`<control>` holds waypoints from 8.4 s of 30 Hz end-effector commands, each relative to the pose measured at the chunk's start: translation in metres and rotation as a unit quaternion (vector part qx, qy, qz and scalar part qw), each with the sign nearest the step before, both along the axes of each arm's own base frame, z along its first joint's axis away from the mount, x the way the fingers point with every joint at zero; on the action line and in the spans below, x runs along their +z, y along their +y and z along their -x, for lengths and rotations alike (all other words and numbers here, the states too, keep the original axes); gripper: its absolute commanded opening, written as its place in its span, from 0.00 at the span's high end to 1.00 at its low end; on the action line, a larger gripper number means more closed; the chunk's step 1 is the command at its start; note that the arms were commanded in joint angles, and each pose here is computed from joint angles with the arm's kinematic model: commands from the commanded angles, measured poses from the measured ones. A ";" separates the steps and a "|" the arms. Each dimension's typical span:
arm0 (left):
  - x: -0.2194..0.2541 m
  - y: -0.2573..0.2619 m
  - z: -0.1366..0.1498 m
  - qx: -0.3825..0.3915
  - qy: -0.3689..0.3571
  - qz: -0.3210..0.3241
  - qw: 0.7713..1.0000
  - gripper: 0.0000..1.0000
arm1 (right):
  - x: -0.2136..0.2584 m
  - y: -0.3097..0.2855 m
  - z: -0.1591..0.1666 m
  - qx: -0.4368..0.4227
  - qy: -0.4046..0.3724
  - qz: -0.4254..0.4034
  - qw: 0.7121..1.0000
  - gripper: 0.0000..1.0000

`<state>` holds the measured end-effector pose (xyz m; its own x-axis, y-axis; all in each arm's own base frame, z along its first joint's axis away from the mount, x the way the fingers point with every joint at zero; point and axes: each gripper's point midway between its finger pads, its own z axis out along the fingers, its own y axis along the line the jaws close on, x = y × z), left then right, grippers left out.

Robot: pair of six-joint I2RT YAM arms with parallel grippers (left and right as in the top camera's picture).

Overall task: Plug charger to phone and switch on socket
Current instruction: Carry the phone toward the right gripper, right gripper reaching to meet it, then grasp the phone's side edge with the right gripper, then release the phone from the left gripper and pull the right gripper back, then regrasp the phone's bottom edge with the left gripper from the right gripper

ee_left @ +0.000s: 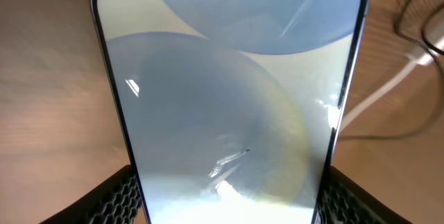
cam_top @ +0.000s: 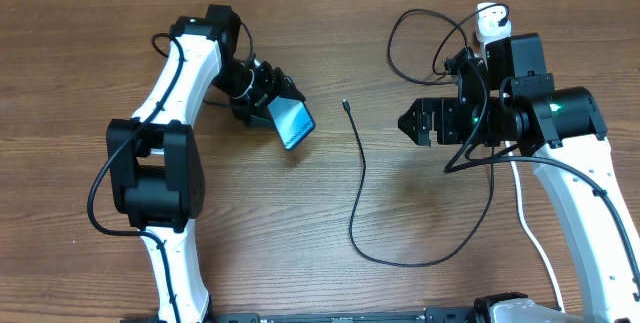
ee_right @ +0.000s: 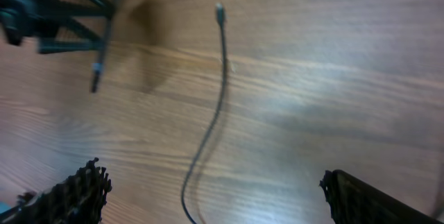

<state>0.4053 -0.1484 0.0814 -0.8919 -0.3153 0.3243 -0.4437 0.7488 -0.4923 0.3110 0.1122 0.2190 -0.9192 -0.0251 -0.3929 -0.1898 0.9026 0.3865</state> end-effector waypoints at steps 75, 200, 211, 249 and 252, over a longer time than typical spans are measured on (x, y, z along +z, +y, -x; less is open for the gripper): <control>0.122 -0.035 -0.030 0.130 0.038 0.110 0.985 0.78 | -0.018 0.187 -0.107 -0.171 -0.080 -0.162 0.968 0.60; 0.168 -0.021 0.048 0.169 -0.357 0.336 0.855 0.00 | 0.079 0.037 -0.082 -0.088 0.011 -0.354 0.931 0.96; 0.168 -0.017 0.009 0.242 -0.329 0.413 0.814 0.00 | 0.080 0.103 -0.111 -0.112 0.039 -0.409 0.905 0.96; 0.121 -0.017 -0.020 0.321 -0.283 0.399 0.811 0.46 | 0.013 0.182 -0.083 -0.060 0.112 -0.350 0.928 0.96; 0.121 -0.016 -0.021 0.325 -0.284 0.398 0.810 0.47 | 0.008 0.181 -0.079 -0.064 0.122 -0.343 0.929 0.96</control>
